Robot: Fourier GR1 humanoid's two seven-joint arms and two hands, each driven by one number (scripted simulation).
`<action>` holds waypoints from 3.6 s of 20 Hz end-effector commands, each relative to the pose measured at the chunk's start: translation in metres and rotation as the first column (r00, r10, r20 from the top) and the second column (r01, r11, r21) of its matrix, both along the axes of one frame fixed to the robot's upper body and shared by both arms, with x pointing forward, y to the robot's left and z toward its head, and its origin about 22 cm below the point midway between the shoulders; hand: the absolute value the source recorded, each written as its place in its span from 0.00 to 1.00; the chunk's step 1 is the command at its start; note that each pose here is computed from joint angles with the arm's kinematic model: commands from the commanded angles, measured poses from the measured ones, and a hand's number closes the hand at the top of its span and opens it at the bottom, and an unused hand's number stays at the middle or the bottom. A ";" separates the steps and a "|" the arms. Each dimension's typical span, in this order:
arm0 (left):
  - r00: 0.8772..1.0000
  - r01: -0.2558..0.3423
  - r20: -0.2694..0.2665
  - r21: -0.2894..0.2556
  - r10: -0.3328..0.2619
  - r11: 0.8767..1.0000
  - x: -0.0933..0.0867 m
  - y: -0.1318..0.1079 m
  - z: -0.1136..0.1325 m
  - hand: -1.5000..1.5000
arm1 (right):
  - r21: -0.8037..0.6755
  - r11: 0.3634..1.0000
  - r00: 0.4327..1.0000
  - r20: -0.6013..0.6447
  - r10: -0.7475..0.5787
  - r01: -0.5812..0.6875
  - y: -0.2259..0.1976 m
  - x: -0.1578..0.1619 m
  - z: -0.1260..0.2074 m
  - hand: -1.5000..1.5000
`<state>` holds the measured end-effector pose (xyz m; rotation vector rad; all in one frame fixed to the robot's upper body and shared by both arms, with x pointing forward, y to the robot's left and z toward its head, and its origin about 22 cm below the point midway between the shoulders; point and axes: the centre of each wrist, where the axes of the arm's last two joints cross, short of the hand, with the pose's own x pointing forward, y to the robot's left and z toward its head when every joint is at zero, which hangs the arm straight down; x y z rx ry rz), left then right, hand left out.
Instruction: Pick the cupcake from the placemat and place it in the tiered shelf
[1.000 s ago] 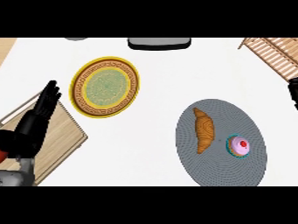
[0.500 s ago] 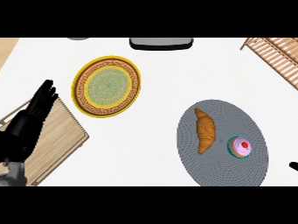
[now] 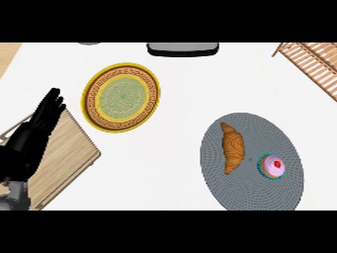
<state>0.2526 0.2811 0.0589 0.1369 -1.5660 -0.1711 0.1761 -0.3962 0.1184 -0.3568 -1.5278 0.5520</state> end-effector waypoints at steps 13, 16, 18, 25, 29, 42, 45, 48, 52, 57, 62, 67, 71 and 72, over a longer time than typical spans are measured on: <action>1.000 0.012 0.016 -0.014 -0.012 1.000 0.001 -0.007 0.002 0.50 | -0.347 0.937 0.976 -0.217 -0.030 -0.048 0.065 0.043 -0.001 0.00; 1.000 0.014 -0.008 0.001 -0.014 1.000 0.014 -0.011 0.009 0.50 | -0.345 0.935 0.971 -0.238 -0.009 -0.076 0.077 0.029 -0.004 0.00; 1.000 0.007 -0.003 -0.002 -0.007 1.000 0.016 -0.018 0.003 0.50 | -0.352 0.934 0.976 -0.215 -0.012 -0.066 0.102 0.036 -0.011 0.00; 1.000 0.004 -0.003 -0.009 -0.004 1.000 -0.006 0.003 -0.008 0.50 | -0.418 0.898 0.939 -0.345 -0.018 -0.136 0.123 0.042 -0.002 0.00; 1.000 0.013 -0.002 -0.001 -0.013 1.000 0.018 0.007 0.003 0.50 | -0.414 0.894 0.917 -0.399 -0.011 -0.169 0.113 0.064 -0.021 0.00; 1.000 -0.008 -0.002 0.006 0.008 1.000 0.010 0.001 -0.004 0.50 | -0.597 0.789 0.891 -0.427 -0.158 -0.146 0.133 0.066 -0.036 0.00; 1.000 0.002 0.006 0.009 -0.002 1.000 0.008 -0.010 0.014 0.50 | -0.595 0.782 0.865 -0.477 -0.158 -0.185 0.113 0.057 -0.044 0.00; 1.000 0.000 0.003 -0.004 0.000 1.000 -0.001 0.007 0.004 0.50 | -0.582 0.787 0.843 -0.514 -0.159 -0.207 0.106 0.063 -0.034 0.00; 1.000 0.021 -0.010 -0.008 -0.021 1.000 0.010 0.005 0.002 0.50 | -0.584 0.787 0.846 -0.508 -0.161 -0.201 0.127 0.064 -0.066 0.00; 1.000 0.014 0.005 -0.002 -0.014 1.000 0.008 -0.008 -0.006 0.50 | -0.565 0.791 0.834 -0.535 -0.133 -0.236 0.120 0.081 -0.077 0.00; 1.000 0.011 -0.006 -0.006 -0.011 1.000 -0.007 0.016 0.003 0.50 | -0.548 0.801 0.824 -0.552 -0.128 -0.242 0.121 0.079 -0.098 0.00; 1.000 0.008 0.008 -0.003 -0.008 1.000 0.008 0.002 -0.003 0.50 | -0.519 0.816 0.809 -0.577 -0.114 -0.255 0.097 0.073 -0.118 0.00; 1.000 0.005 0.000 -0.015 -0.005 1.000 0.011 0.001 -0.006 0.50 | -0.490 0.827 0.804 -0.590 -0.080 -0.277 0.109 0.073 -0.127 0.00; 1.000 0.017 -0.003 -0.007 -0.017 1.000 -0.003 -0.022 0.010 0.50 | -0.506 0.820 0.801 -0.590 -0.102 -0.268 0.085 0.063 -0.123 0.00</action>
